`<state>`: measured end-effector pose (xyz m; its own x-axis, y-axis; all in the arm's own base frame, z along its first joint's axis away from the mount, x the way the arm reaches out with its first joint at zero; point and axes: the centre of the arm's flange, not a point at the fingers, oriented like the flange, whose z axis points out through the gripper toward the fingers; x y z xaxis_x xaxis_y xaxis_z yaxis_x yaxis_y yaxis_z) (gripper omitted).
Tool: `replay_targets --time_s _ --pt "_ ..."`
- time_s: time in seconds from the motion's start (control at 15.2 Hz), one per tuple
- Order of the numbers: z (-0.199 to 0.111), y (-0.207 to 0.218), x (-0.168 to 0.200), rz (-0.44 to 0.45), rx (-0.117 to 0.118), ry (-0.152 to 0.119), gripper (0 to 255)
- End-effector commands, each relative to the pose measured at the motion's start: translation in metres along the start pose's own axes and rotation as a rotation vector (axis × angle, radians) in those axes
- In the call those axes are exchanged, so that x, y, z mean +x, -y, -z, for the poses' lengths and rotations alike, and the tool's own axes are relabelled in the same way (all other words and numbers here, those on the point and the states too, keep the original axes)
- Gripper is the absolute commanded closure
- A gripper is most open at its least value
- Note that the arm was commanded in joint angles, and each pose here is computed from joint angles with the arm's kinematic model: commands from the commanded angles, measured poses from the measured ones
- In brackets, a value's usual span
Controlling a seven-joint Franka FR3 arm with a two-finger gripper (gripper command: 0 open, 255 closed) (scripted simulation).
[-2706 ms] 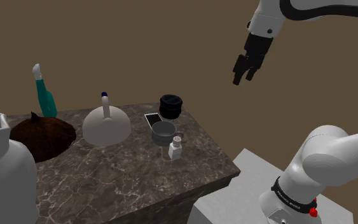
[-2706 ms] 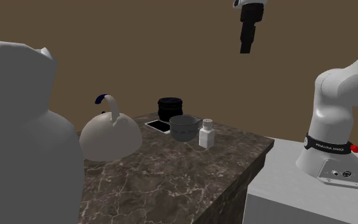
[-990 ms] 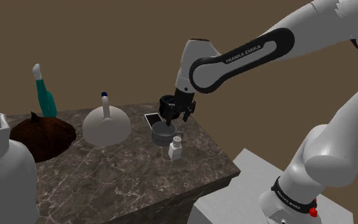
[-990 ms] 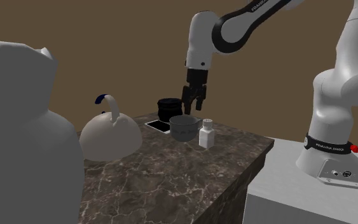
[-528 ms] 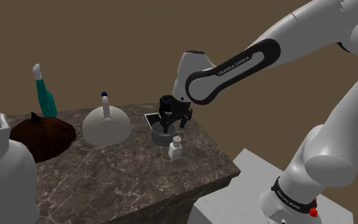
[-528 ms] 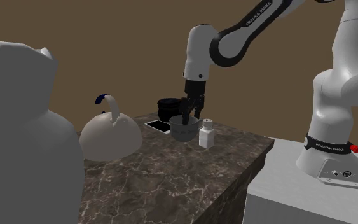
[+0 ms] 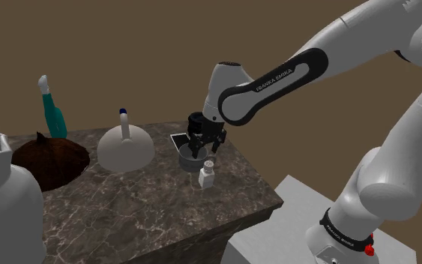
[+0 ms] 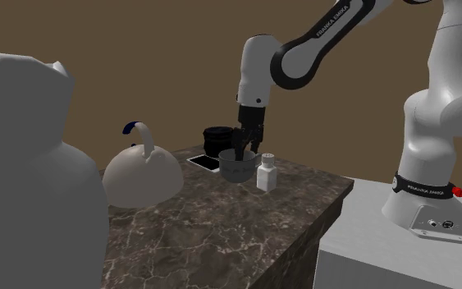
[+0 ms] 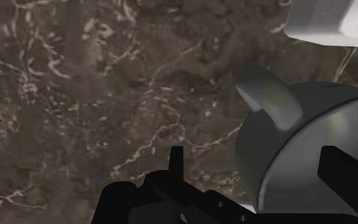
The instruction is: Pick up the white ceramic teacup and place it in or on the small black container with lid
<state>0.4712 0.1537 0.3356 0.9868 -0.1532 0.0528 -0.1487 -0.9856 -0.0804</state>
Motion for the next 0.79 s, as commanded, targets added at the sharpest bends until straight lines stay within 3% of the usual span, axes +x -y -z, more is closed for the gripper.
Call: replay_targets --time_s 0.0,0.73 --pt "0.0 0.0 0.0 0.0 0.0 0.0 255" --pt "0.01 0.001 0.001 0.0 0.0 0.0 255"
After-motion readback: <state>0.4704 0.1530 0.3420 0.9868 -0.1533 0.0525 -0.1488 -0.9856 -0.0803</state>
